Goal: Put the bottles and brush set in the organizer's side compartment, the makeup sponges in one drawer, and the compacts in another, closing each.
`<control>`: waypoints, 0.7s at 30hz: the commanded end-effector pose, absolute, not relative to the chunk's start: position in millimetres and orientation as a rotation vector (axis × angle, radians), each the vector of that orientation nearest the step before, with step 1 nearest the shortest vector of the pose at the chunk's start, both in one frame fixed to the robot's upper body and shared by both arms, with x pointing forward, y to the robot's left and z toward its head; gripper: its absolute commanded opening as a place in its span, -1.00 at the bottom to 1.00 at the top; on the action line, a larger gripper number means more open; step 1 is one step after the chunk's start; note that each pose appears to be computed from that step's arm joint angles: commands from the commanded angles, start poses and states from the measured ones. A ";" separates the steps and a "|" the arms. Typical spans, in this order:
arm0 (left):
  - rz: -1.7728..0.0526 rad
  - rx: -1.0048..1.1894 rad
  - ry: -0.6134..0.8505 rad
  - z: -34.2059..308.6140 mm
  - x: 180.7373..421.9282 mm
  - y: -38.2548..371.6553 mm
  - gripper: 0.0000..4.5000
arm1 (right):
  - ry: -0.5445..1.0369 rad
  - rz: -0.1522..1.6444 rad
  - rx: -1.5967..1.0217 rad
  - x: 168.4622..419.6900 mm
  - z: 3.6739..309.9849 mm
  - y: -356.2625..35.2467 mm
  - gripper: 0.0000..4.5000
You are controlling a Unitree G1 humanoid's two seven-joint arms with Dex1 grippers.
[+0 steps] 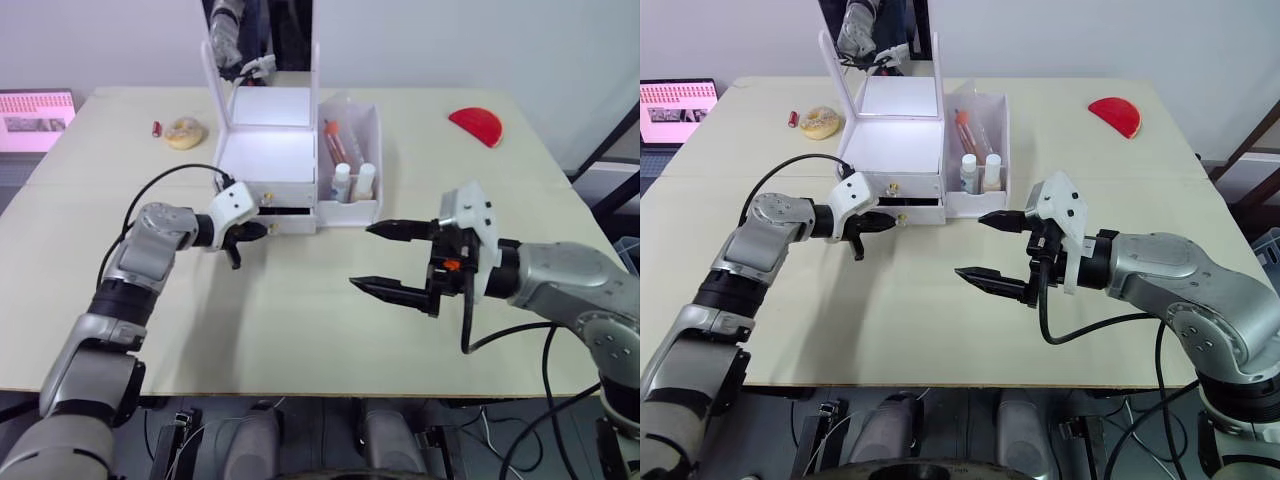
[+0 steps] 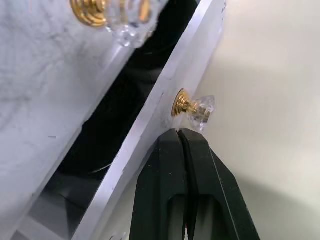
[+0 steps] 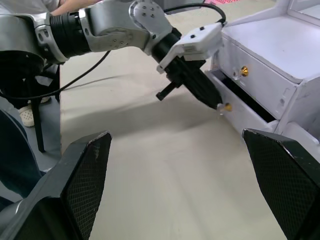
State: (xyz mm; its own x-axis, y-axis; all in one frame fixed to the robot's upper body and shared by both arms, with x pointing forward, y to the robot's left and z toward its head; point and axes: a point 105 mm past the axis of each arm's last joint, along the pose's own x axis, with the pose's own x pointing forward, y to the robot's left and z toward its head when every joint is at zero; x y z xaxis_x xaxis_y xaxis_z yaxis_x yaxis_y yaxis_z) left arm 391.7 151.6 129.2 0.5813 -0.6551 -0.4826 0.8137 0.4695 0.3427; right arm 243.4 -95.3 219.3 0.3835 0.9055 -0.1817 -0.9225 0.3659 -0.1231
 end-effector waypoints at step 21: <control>-0.740 0.646 0.204 161.0 404.9 185.0 -0.98 | 0.041 1.211 -0.227 234.8 226.9 -87.9 1.00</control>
